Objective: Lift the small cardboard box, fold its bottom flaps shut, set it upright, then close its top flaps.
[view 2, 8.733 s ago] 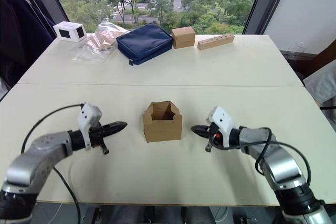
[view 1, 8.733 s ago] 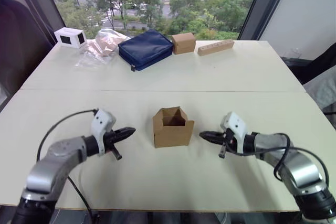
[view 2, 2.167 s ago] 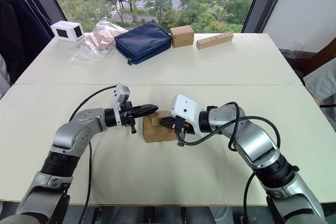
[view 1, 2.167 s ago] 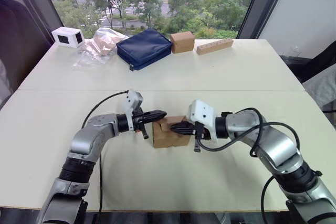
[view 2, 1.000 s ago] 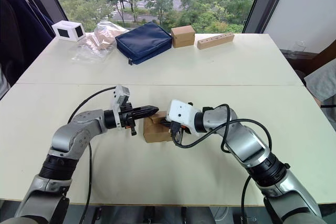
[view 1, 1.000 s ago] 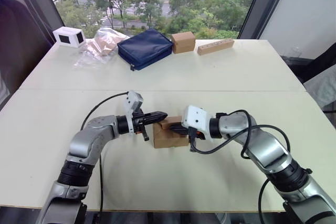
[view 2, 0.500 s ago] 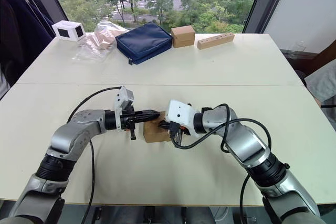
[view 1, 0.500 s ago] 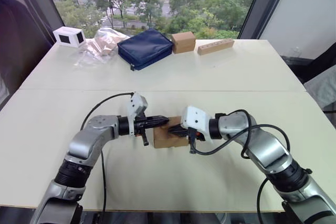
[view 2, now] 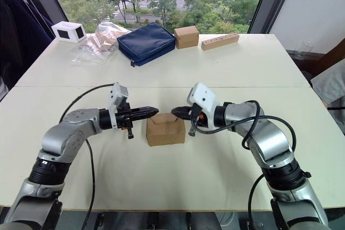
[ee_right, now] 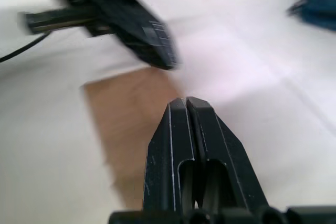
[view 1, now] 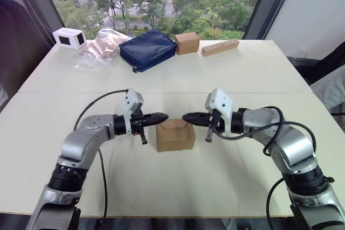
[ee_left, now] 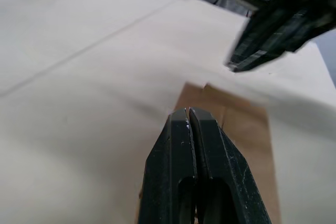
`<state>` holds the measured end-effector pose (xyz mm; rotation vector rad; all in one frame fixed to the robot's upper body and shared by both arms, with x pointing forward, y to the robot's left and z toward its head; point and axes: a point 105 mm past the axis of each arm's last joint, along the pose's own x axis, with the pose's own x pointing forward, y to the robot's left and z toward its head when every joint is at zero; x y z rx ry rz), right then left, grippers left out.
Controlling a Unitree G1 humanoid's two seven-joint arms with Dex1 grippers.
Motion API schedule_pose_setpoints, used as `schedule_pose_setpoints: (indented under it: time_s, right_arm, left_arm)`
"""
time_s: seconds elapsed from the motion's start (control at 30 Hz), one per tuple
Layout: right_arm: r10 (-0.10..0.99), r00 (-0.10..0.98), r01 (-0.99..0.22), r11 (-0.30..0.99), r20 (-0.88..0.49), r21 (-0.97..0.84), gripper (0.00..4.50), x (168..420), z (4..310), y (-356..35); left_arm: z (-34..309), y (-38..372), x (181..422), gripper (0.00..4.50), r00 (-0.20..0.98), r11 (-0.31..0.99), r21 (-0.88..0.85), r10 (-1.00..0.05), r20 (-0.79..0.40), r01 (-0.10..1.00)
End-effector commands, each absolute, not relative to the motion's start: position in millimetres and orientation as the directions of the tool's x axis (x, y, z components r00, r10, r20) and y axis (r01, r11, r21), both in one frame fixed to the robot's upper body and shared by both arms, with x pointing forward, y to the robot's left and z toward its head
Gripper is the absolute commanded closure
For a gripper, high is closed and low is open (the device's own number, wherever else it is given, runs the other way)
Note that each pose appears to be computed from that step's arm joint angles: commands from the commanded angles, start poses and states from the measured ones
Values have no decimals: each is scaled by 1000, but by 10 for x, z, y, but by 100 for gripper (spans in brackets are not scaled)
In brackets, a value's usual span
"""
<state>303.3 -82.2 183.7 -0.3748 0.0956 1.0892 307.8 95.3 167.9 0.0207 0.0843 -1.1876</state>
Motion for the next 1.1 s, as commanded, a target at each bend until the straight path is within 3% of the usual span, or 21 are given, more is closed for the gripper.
schedule_pose_setpoints:
  time_s: [0.03,0.47,0.63,0.77,0.83,0.97,1.07,1.1]
  right_arm:
    - [847,478,-864,406,-234,-297,450,3052,1908,-811]
    - [818,444,-870,296,-366,-394,450,3074,1549,-661]
    - [821,435,-874,287,-369,-391,450,3059,1529,-640]
    - [821,445,-870,303,-358,-388,450,3065,1519,-670]
    - [826,466,-860,338,-317,-383,450,3087,1572,-722]
    - [847,517,-834,465,-123,-297,450,3141,1913,-855]
    - [844,535,-825,514,-33,-235,450,3126,2100,-973]
    - [840,542,-824,533,5,-192,450,3105,2183,-1073]
  left_arm:
    - [1828,929,3027,445,360,359,26,-931,-62,933]
    - [1410,773,2952,445,323,297,137,-913,-248,945]
    - [1345,766,2920,445,299,269,143,-916,-268,952]
    - [1419,780,2948,445,323,303,120,-921,-220,946]
    - [1615,808,2988,445,351,345,67,-929,-114,936]
    - [2028,954,3027,445,414,414,-10,-909,53,910]
    - [2150,1115,3075,445,504,506,4,-860,79,862]
    - [2107,1237,3100,445,559,560,9,-829,20,829]
